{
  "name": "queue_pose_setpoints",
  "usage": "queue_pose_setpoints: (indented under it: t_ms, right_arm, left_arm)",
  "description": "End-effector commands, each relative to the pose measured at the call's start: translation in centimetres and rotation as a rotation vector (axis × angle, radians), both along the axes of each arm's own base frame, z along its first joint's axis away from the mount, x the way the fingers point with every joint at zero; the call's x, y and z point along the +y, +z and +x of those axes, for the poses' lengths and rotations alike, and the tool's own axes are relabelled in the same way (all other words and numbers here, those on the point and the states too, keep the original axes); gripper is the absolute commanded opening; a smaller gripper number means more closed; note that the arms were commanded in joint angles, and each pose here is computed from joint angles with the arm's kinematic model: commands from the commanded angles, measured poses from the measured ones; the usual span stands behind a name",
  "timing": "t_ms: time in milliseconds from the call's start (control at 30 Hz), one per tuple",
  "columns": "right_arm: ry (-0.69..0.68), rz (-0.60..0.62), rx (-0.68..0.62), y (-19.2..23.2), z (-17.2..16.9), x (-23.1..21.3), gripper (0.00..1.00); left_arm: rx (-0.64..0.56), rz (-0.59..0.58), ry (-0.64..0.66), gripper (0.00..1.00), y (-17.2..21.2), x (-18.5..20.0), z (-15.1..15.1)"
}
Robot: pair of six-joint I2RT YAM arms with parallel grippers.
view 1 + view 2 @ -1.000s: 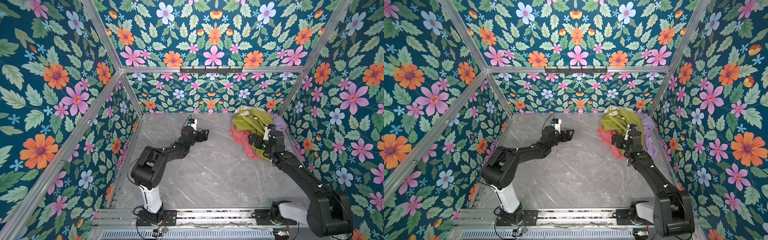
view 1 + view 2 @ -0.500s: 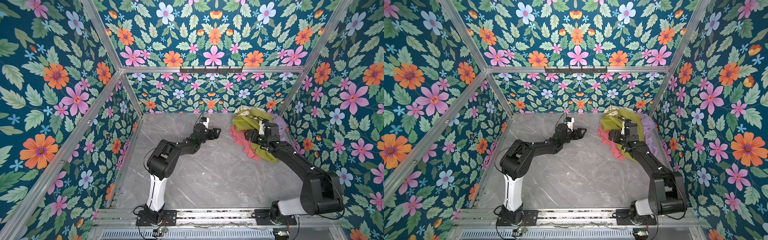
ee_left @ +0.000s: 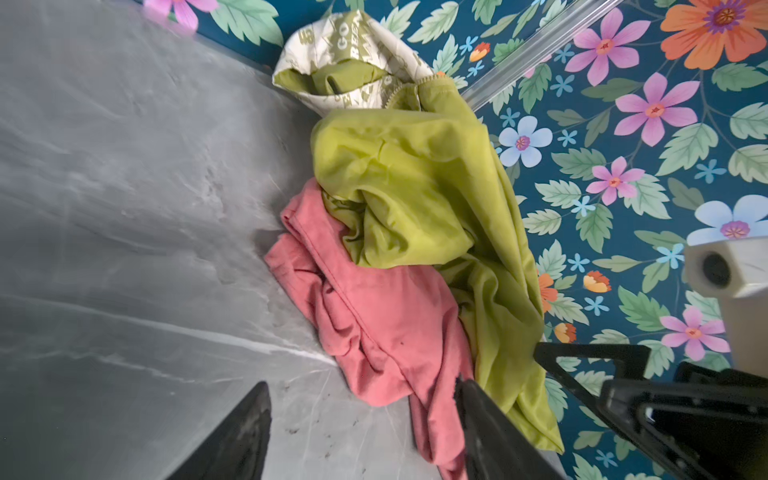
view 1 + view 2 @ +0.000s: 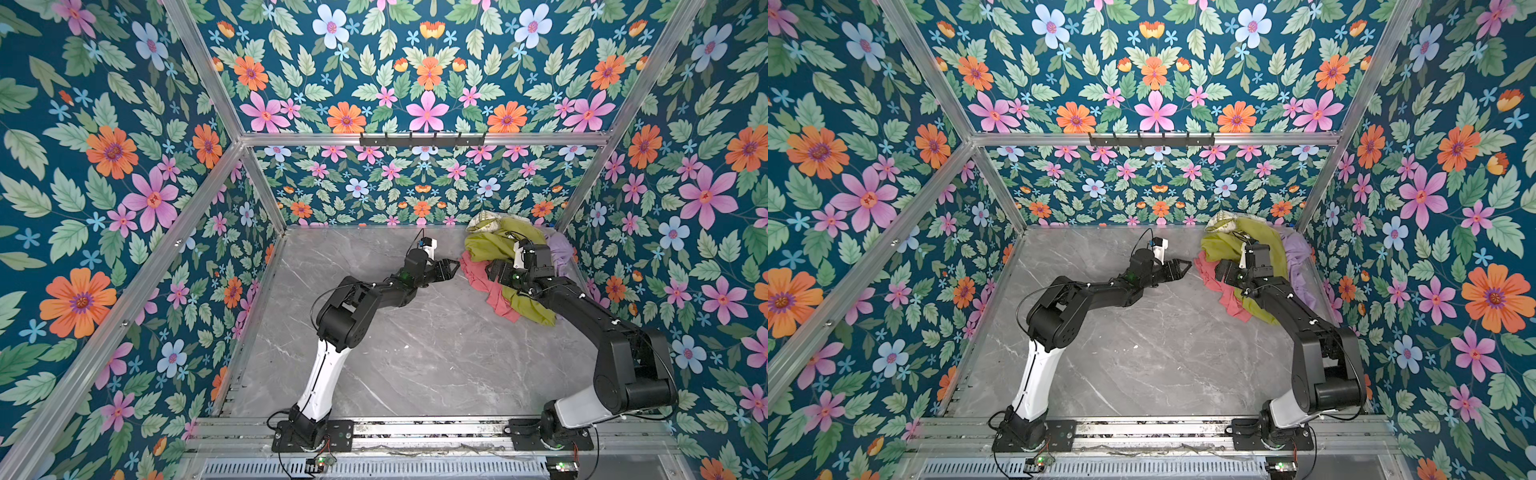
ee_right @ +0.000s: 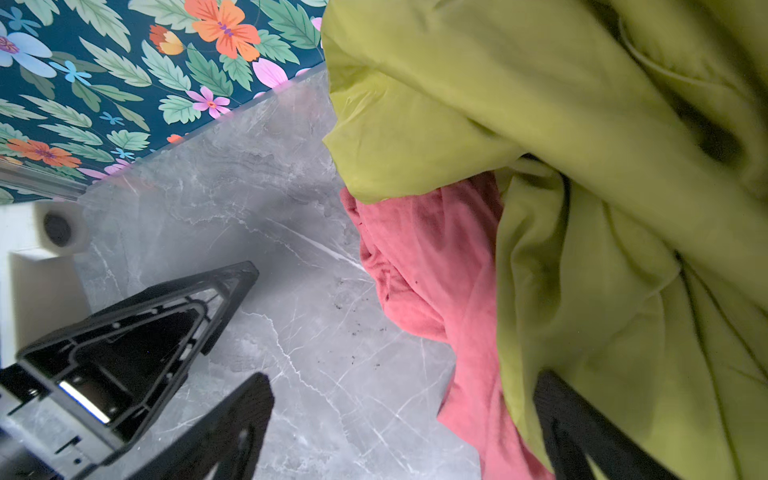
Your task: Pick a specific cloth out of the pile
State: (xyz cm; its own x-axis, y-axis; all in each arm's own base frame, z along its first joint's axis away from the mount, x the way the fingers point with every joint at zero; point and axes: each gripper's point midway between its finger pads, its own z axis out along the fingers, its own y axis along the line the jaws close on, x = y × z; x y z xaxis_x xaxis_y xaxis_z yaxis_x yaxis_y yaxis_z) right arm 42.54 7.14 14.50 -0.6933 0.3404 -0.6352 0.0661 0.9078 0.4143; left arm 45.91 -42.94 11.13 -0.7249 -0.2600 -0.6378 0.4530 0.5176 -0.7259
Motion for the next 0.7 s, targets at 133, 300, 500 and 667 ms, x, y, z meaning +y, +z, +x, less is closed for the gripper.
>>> queue_pose_setpoints:
  t_ms: [133,300,500,667]
  right_arm:
    - [-0.011,0.026,-0.013,0.2,0.2,0.2,0.99]
    - [-0.015,0.036,-0.004,0.0,0.2,0.2,0.99]
    - [-0.018,0.041,-0.001,-0.3,0.2,0.3,0.99]
    - [-0.020,0.043,0.007,-0.5,0.2,0.3,0.99]
  left_arm:
    - [0.008,-0.044,-0.033,0.67,-0.1,-1.5,-0.1]
    - [0.032,-0.044,-0.047,0.66,-1.4,-2.1,0.0]
    - [0.039,-0.078,-0.074,0.65,-2.7,-2.6,-0.2]
    - [0.055,-0.092,-0.079,0.63,-3.6,-2.9,-0.1]
